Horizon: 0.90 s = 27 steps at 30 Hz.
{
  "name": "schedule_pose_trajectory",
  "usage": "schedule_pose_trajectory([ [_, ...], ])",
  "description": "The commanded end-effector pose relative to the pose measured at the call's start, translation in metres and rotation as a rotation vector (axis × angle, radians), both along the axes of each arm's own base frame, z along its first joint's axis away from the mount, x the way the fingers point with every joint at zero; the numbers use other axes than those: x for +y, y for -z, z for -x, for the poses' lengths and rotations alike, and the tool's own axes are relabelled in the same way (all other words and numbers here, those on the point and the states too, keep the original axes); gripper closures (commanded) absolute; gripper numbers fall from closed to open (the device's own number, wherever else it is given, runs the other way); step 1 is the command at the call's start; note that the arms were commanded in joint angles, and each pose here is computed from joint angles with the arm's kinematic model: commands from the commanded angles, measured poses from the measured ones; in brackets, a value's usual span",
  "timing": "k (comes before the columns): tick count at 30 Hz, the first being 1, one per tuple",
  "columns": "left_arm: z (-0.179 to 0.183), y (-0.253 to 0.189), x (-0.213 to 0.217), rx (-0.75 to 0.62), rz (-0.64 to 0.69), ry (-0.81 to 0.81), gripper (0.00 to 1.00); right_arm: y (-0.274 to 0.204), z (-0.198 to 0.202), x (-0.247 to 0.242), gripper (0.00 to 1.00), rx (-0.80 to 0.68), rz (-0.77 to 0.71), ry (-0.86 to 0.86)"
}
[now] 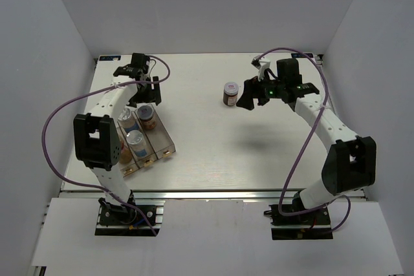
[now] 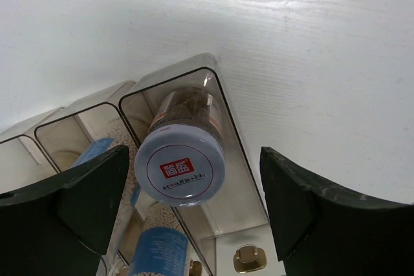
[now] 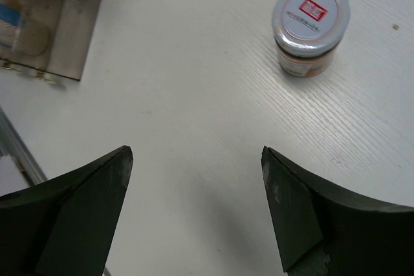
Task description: Organize the condiment bottles
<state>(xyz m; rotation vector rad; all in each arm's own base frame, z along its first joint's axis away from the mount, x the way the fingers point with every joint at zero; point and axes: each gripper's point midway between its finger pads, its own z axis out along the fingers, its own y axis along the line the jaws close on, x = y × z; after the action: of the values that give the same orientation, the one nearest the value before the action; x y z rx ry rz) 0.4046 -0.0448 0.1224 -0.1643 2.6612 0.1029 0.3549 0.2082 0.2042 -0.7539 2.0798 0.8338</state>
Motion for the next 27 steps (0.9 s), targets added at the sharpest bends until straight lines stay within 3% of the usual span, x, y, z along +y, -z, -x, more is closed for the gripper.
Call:
schedule_pose_trajectory([
  [1, -0.013, -0.05, -0.007, -0.131, 0.04, 0.008, 0.08, 0.005, -0.031, -0.011, 0.14, -0.072, 0.073, 0.07],
  [7, -0.027, -0.136, -0.018, -0.353, 0.133, 0.008, 0.06, 0.032, -0.069, -0.003, 0.11, -0.085, 0.15, 0.116],
  [13, -0.016, -0.211, -0.029, -0.545, 0.244, 0.02, 0.02, 0.056, -0.106, 0.019, 0.11, -0.08, 0.19, 0.119],
  [17, 0.006, -0.233, -0.028, -0.597, 0.274, 0.009, 0.02, 0.09, -0.133, 0.031, 0.11, -0.021, 0.226, 0.136],
  [23, 0.044, -0.238, -0.014, -0.614, 0.254, -0.036, 0.02, 0.1, -0.166, 0.048, 0.11, -0.063, 0.26, 0.146],
  [27, 0.062, -0.234, -0.006, -0.61, 0.237, -0.068, 0.02, 0.103, -0.172, 0.052, 0.2, -0.089, 0.297, 0.147],
])
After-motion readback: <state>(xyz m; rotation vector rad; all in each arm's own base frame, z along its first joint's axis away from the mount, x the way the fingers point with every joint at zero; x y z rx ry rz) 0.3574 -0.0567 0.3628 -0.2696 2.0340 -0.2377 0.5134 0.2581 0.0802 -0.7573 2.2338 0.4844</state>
